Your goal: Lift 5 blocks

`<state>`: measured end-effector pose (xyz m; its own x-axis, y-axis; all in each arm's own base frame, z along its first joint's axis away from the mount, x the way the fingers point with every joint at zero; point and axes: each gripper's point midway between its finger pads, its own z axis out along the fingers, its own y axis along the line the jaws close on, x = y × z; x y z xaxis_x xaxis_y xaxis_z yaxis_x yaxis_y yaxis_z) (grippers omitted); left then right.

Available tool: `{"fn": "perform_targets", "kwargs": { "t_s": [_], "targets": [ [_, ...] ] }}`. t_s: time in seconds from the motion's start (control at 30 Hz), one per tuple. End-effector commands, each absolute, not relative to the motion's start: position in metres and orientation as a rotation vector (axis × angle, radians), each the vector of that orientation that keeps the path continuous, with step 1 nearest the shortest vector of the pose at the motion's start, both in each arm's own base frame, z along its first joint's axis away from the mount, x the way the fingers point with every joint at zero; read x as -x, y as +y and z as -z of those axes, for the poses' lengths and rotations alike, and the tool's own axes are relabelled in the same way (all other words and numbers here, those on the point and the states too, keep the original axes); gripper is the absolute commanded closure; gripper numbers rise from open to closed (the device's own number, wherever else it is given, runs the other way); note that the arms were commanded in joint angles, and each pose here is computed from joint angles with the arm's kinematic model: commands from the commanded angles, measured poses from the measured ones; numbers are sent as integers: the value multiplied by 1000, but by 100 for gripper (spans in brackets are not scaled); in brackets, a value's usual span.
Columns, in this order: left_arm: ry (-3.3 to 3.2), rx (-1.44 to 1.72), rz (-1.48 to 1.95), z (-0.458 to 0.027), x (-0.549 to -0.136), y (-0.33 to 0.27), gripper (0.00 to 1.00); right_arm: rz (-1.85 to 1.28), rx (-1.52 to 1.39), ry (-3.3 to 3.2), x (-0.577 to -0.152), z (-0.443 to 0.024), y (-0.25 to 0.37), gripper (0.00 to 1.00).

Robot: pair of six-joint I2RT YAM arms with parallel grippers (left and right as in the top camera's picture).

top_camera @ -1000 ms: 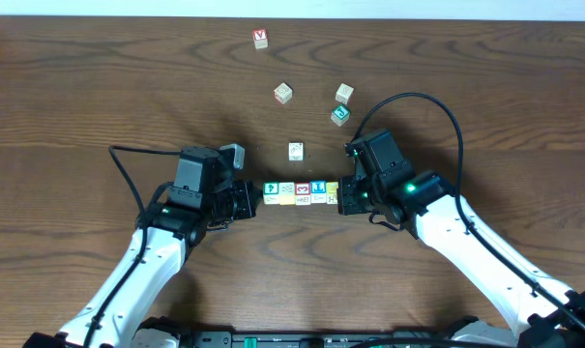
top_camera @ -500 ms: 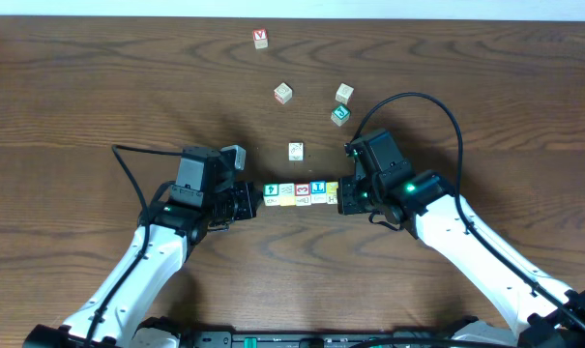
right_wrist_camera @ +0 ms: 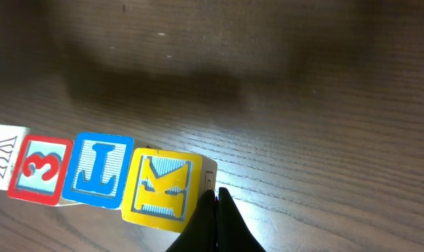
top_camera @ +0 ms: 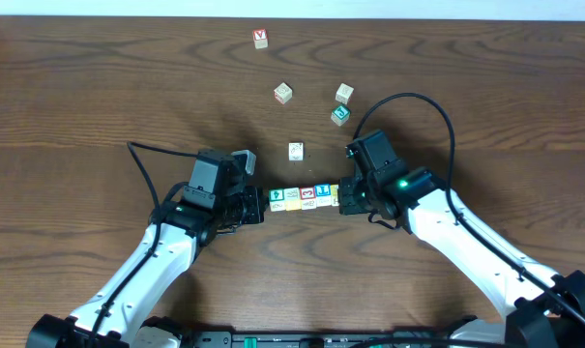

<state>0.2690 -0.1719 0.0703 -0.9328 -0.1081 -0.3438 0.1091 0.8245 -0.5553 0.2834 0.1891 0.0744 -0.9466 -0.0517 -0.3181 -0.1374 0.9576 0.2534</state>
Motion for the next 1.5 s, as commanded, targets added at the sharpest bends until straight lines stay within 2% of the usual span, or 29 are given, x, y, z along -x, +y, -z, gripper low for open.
{"fn": "perform_targets", "kwargs": {
  "t_s": [0.0,0.6,1.47],
  "targets": [
    [2576,-219,1140,-104,-250,-221,92,-839,322,2767,-262,-106,253,99],
    [2685,-172,1102,-72,-249,-218,93,-814,324,2795,-263,-95,252,99],
    [2696,-148,1031,-65,-254,-212,93,-768,334,2877,-261,-66,250,99]
  ]
}}
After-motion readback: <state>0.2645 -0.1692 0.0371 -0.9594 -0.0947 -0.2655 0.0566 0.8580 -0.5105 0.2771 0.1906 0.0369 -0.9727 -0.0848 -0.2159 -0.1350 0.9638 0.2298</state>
